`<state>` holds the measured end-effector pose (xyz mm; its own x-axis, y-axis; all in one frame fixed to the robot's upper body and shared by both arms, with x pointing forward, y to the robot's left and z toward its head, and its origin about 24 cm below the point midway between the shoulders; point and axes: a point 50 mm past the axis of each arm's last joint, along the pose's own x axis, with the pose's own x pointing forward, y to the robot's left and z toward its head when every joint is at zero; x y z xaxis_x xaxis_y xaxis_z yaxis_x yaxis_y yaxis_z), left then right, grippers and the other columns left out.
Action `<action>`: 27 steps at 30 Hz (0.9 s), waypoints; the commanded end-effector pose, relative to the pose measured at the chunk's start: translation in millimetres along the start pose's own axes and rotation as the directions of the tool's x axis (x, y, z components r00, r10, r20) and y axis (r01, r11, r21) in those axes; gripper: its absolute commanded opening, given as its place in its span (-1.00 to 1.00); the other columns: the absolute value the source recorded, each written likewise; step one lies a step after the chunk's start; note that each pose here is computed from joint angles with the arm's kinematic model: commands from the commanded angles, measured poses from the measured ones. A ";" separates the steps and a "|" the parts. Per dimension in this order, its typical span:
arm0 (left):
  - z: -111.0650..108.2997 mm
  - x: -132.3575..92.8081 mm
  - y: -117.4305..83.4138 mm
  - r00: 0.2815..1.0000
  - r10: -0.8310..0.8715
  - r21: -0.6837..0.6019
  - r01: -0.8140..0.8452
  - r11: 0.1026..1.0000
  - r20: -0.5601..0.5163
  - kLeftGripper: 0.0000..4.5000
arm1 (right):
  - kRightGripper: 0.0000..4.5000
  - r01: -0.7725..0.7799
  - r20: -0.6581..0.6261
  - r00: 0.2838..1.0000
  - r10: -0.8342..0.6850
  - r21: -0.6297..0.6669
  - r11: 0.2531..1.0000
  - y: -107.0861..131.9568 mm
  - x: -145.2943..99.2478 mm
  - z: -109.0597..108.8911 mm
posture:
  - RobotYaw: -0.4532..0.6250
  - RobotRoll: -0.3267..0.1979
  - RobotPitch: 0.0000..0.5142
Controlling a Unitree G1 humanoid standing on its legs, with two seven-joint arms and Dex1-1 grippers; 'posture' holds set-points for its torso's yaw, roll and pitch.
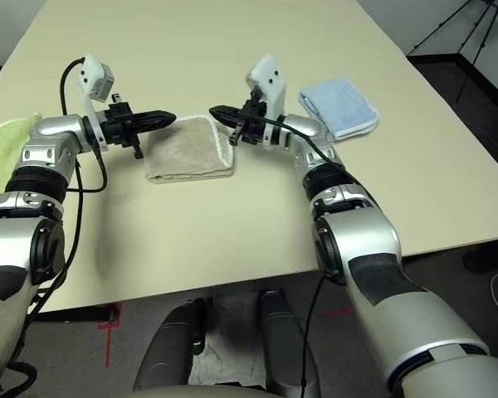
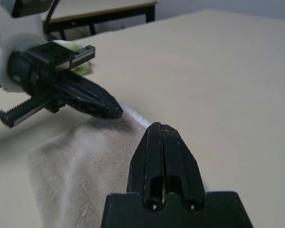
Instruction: Fold the towel and set it aside.
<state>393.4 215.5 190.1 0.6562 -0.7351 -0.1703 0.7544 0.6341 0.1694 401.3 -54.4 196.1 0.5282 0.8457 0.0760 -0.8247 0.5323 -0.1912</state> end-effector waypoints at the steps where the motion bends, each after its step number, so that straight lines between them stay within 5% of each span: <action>1: -13.2 0.5 0.6 0.997 0.058 -0.031 -0.060 0.998 -0.045 -0.99 | -1.00 0.031 -0.052 0.998 -0.031 0.002 1.000 4.7 6.5 -7.6 | -0.06 0.25 -0.04; 15: -35.1 -5.9 -2.8 0.991 0.065 -0.044 -0.070 0.997 -0.116 -0.99 | -1.00 0.100 -0.257 0.961 -0.099 -0.010 0.995 14.8 1.3 -50.5 | 0.00 0.25 0.22; 27: -36.6 -13.4 -0.6 0.990 0.065 -0.029 -0.069 0.997 -0.122 -0.99 | -1.00 0.094 -0.173 0.980 -0.094 -0.005 0.996 1.6 -7.3 -36.1 | -0.08 0.25 0.11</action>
<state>389.3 226.6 167.2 0.7110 -0.6670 -0.2226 0.7017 0.6935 0.1632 402.6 -51.9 159.8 0.6315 0.7700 -0.0905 -0.7684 0.6061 -0.2055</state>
